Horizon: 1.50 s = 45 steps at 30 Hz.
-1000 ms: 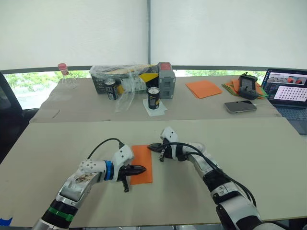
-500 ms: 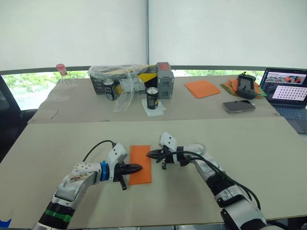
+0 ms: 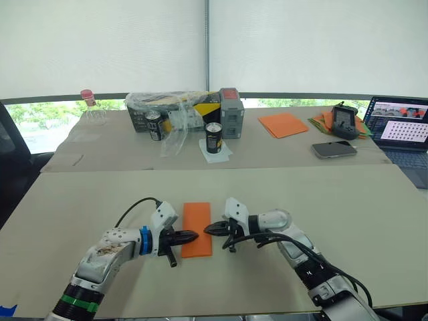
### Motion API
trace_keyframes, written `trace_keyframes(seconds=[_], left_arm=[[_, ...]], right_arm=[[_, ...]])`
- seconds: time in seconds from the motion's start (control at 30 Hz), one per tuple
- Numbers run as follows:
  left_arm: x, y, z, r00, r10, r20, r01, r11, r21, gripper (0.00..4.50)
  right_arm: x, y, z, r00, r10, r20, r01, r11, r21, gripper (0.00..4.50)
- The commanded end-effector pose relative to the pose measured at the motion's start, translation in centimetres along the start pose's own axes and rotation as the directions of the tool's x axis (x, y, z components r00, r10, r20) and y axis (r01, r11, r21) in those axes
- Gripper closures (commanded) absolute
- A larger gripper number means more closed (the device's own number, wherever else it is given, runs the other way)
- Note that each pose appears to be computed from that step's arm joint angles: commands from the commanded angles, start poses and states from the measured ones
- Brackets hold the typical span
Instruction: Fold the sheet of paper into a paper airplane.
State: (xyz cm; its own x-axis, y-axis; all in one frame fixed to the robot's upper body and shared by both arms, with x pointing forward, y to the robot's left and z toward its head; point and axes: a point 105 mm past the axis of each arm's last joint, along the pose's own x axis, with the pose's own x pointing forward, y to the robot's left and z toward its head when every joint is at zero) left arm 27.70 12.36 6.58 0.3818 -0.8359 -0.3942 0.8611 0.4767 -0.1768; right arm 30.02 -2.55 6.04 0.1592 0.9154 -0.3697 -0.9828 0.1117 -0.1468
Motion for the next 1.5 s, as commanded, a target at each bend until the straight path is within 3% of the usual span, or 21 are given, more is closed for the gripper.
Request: trace_keyframes(seconds=[0.03,0.43,0.87,1.17,1.3,1.5], left_arm=[[-0.1,-0.3,-0.4,0.999,-0.027,-0.022,0.026,1.000,-0.008,4.50],[-0.4,-0.5,-0.6,0.998,-0.050,-0.049,0.050,0.999,-0.001,4.50],[-0.3,-0.6,-0.6,0.998,-0.053,-0.045,0.053,0.999,0.000,4.50],[-0.3,-0.5,0.3,0.998,-0.059,0.001,0.059,0.998,0.012,4.50],[-1.2,-0.6,1.7,0.995,-0.078,0.070,0.075,0.996,0.045,4.50],[-4.5,-0.1,4.7,0.967,-0.035,0.251,0.029,0.999,0.025,4.50]], right_arm=[[0.1,3.6,-4.0,0.987,0.124,-0.099,-0.113,0.987,0.116,4.48],[-0.7,7.6,-5.6,0.966,0.221,-0.133,-0.191,0.959,0.208,4.48],[-1.6,9.5,-6.4,0.934,0.296,-0.197,-0.247,0.939,0.239,4.48],[-5.2,7.5,-0.9,0.975,0.182,-0.128,-0.159,0.973,0.168,4.48],[-6.5,5.8,1.5,0.990,0.096,-0.102,-0.083,0.989,0.123,4.48],[-6.9,2.9,4.1,0.997,-0.057,-0.047,0.059,0.997,0.052,4.48]])
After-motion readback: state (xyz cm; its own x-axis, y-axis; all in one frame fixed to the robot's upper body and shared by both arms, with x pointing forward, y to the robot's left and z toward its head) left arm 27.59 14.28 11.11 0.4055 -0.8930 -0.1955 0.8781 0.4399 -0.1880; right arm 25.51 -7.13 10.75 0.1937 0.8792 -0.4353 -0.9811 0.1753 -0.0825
